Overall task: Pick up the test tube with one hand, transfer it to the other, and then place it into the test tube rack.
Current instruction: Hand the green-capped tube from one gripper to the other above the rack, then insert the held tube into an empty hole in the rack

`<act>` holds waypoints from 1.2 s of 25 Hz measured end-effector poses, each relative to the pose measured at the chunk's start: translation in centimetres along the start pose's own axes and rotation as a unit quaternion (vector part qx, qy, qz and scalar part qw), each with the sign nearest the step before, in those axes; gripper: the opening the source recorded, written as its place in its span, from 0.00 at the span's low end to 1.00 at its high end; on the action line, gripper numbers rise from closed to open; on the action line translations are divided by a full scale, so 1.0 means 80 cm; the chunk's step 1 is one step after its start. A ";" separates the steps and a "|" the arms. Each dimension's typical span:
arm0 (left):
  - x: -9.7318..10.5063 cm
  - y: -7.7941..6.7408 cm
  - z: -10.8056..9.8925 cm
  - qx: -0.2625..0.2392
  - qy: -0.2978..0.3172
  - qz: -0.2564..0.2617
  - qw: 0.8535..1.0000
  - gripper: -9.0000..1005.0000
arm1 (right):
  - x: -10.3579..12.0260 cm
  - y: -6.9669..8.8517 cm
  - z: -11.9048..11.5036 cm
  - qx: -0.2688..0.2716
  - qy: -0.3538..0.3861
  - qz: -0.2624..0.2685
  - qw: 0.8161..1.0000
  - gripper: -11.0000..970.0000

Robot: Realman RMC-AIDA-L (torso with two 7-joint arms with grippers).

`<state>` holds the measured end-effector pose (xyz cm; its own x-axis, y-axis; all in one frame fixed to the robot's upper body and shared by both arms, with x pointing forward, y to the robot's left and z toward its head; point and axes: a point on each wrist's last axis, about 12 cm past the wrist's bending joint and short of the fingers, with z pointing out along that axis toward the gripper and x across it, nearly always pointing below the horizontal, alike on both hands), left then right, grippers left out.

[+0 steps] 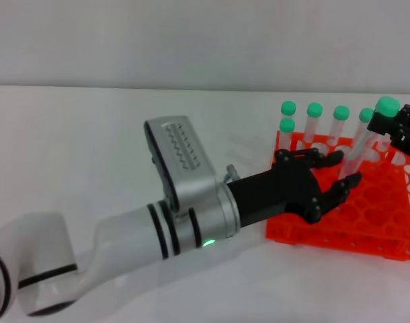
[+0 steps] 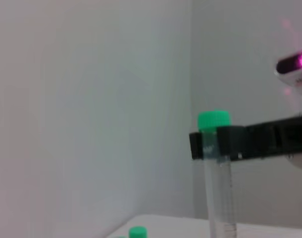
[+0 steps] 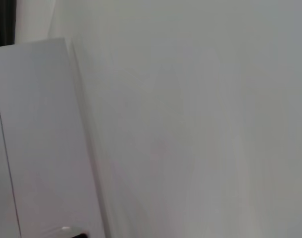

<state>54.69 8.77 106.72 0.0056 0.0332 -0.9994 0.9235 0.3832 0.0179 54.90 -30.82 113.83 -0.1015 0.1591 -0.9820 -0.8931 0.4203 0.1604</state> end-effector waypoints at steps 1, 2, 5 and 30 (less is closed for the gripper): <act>0.003 -0.001 -0.004 -0.005 -0.001 0.014 1.000 0.26 | 0.000 0.000 -0.001 0.002 -0.002 0.000 1.000 0.22; 0.005 -0.003 -0.007 -0.013 -0.005 0.022 1.000 0.26 | 0.000 0.000 -0.002 0.003 -0.005 0.000 1.000 0.22; 0.014 -0.010 -0.025 -0.058 -0.023 0.038 0.997 0.39 | -0.002 -0.001 -0.006 0.014 -0.014 -0.001 1.000 0.22; 0.075 -0.044 -0.246 -0.456 -0.078 0.058 0.885 0.89 | 0.046 -0.021 0.073 0.109 -0.022 -0.080 0.991 0.23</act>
<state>43.97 25.79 101.21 0.1988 0.0205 -0.9798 0.2198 0.9734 0.0650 58.54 -25.73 110.49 0.0571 0.1116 -0.9921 -0.7798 0.6255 0.0255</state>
